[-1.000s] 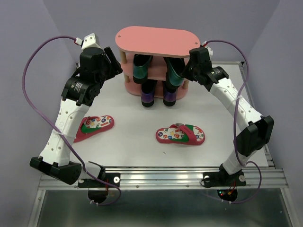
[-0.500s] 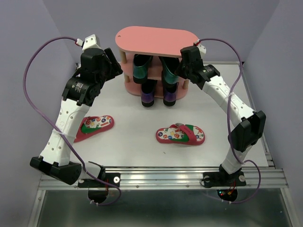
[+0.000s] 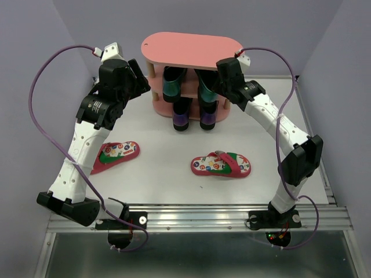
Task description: Place and organize the shoes onto the shoe shelf
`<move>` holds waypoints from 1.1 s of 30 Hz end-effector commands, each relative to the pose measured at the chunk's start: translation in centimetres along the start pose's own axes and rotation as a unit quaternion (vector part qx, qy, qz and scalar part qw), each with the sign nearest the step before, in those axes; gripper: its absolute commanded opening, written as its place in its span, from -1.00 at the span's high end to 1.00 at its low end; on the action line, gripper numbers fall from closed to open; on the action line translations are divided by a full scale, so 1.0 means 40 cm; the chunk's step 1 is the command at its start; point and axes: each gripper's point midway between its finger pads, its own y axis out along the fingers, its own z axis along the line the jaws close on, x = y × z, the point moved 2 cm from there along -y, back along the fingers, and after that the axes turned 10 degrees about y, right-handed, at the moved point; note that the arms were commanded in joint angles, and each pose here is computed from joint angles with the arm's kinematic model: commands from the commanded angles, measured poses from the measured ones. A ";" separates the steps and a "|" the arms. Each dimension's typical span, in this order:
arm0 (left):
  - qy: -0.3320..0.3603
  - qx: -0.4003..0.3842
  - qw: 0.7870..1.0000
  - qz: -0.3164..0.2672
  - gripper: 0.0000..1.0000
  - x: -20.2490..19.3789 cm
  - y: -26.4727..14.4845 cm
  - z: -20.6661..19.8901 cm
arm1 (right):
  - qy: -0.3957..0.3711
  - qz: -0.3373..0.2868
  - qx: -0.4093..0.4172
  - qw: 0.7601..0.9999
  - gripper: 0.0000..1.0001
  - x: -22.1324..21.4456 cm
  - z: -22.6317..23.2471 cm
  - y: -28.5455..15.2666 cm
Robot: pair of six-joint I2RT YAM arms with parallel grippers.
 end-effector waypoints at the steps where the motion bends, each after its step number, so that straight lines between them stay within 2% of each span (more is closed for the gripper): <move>1: -0.001 -0.007 1.000 -0.018 -0.40 0.019 -0.031 0.006 | 0.091 -0.127 0.068 0.985 0.99 0.159 0.108 -0.016; 11: -0.001 -0.005 1.000 -0.019 -0.40 0.021 -0.034 0.009 | 0.099 -0.136 0.077 0.983 0.99 0.178 0.116 -0.033; 21: 0.000 -0.006 1.000 -0.019 -0.40 0.020 -0.034 0.008 | 0.087 -0.115 0.062 0.988 0.98 0.131 0.086 -0.008; 33: -0.001 -0.011 1.000 -0.019 -0.40 0.021 -0.032 0.003 | 0.090 -0.118 0.075 0.986 0.98 0.153 0.097 -0.058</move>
